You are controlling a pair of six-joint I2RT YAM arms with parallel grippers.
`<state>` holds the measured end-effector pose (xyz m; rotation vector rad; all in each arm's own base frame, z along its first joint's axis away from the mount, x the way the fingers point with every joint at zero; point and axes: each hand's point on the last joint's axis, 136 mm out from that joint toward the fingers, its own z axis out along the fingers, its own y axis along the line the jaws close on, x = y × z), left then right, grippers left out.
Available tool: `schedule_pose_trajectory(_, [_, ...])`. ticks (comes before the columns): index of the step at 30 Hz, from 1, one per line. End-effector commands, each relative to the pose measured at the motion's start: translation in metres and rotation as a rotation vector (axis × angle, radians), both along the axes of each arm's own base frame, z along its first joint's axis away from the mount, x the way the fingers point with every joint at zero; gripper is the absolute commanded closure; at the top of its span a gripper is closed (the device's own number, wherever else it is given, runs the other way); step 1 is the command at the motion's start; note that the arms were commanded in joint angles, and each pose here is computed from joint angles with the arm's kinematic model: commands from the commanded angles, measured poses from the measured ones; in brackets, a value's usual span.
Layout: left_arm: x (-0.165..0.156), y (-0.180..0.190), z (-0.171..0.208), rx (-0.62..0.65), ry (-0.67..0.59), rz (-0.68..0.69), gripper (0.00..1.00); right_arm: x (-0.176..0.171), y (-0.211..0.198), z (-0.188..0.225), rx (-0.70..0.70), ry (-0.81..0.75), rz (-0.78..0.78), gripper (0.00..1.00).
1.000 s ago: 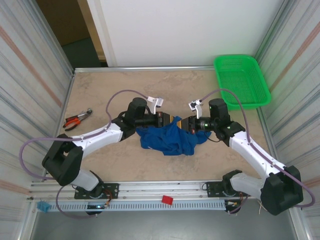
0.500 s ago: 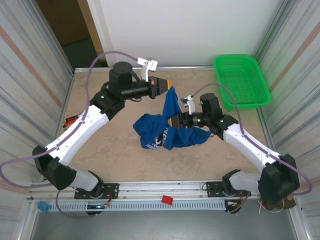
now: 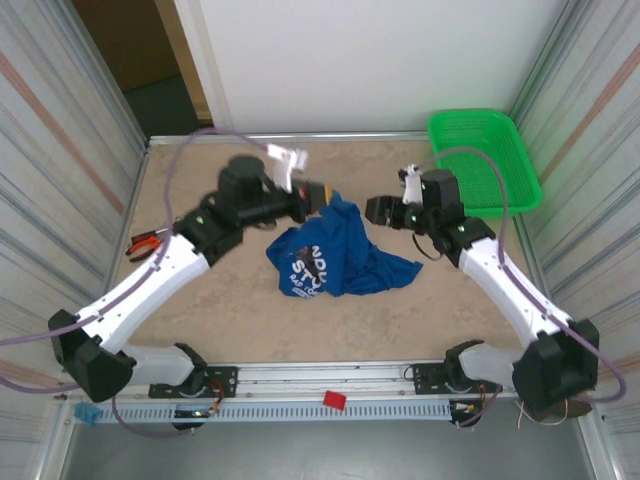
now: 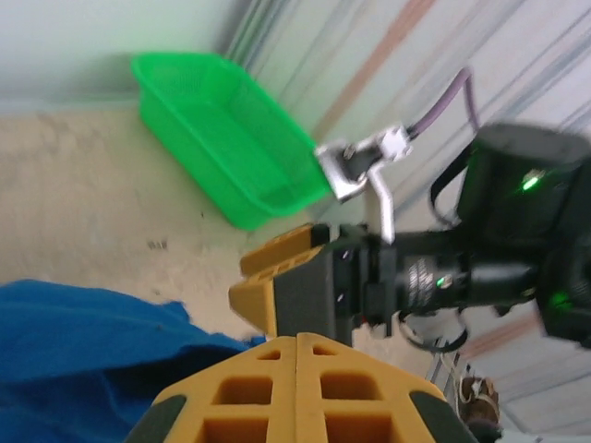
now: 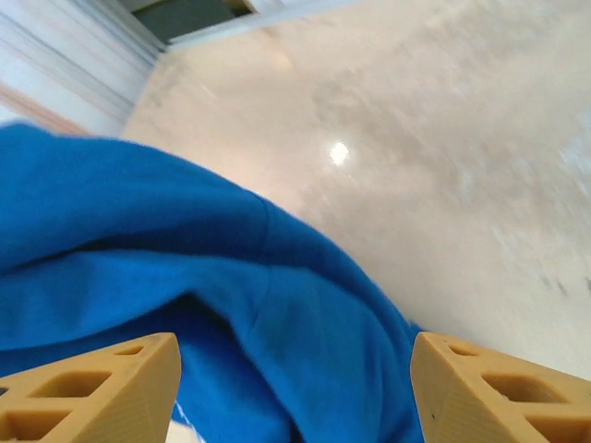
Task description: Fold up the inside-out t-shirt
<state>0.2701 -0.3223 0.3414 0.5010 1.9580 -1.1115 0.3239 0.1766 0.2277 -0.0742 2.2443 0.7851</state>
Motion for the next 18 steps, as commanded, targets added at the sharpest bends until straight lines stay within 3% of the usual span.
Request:
schedule_pose_trajectory(1, [-0.027, -0.029, -0.055, 0.006, 0.05, -0.007, 1.0, -0.024, -0.036, -0.044, -0.058, 0.14, -0.151, 0.35])
schedule_pose_trajectory(2, [-0.039, -0.04, -0.068, 0.001, 0.077, -0.041, 0.96, -0.029, -0.04, -0.052, -0.063, 0.157, -0.165, 0.35])
schedule_pose_trajectory(5, [-0.062, -0.058, -0.101, 0.052, 0.134, -0.097, 0.64, -0.044, -0.05, -0.072, -0.09, 0.197, -0.195, 0.35])
schedule_pose_trajectory(8, [-0.055, -0.038, -0.103, 0.117, 0.094, -0.019, 0.42, -0.053, -0.05, -0.079, -0.092, 0.215, -0.187, 0.35])
schedule_pose_trajectory(13, [-0.021, 0.019, -0.1, 0.161, 0.113, 0.146, 0.34, -0.065, -0.03, -0.077, -0.123, 0.205, -0.118, 0.36])
schedule_pose_trajectory(18, [-0.008, 0.065, -0.145, 0.305, 0.228, 0.271, 0.33, -0.072, -0.019, -0.093, -0.202, 0.217, -0.087, 0.35])
